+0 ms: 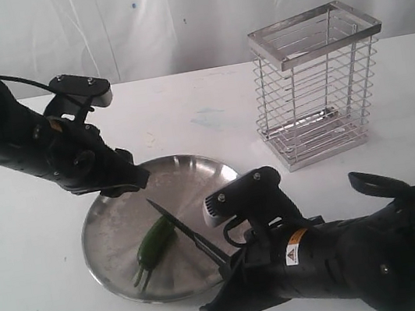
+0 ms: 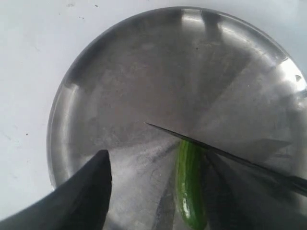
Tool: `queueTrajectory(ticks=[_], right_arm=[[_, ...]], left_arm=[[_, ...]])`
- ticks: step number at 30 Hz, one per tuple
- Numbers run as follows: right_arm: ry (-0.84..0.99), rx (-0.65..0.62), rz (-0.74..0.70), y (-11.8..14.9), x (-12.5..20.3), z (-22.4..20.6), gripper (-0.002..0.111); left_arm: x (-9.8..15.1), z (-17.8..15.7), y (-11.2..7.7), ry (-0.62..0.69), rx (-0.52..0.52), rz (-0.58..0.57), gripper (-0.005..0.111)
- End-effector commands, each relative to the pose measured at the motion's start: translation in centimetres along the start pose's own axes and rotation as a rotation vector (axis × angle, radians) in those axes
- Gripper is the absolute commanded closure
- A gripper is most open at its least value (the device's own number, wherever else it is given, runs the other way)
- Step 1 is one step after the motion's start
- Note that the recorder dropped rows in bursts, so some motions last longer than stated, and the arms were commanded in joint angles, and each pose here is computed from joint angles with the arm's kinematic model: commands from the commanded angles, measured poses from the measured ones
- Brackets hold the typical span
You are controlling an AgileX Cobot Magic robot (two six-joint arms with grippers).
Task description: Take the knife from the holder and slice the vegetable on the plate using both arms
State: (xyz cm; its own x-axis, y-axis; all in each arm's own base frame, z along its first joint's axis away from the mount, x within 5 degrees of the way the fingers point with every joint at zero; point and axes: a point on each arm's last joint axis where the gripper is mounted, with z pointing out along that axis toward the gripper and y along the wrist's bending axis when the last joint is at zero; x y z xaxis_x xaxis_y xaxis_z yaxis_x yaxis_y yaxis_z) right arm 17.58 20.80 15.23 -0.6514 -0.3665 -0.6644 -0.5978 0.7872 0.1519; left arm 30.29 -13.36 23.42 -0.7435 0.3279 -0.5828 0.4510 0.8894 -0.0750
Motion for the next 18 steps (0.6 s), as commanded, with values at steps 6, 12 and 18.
queueTrajectory(ticks=[6,12,18], right_arm=[[0.028,-0.004,0.001,0.1,0.4,0.1,0.108],[0.039,-0.006,0.001,0.1,0.5,0.1,0.108],[0.042,-0.006,-0.015,0.1,0.4,0.2,0.108]], left_arm=[[0.4,2.3,-1.8,0.038,0.078,0.004,0.088],[0.1,2.3,-3.7,-0.002,0.109,0.065,0.092],[0.1,2.3,-3.9,-0.006,0.124,0.035,0.092]])
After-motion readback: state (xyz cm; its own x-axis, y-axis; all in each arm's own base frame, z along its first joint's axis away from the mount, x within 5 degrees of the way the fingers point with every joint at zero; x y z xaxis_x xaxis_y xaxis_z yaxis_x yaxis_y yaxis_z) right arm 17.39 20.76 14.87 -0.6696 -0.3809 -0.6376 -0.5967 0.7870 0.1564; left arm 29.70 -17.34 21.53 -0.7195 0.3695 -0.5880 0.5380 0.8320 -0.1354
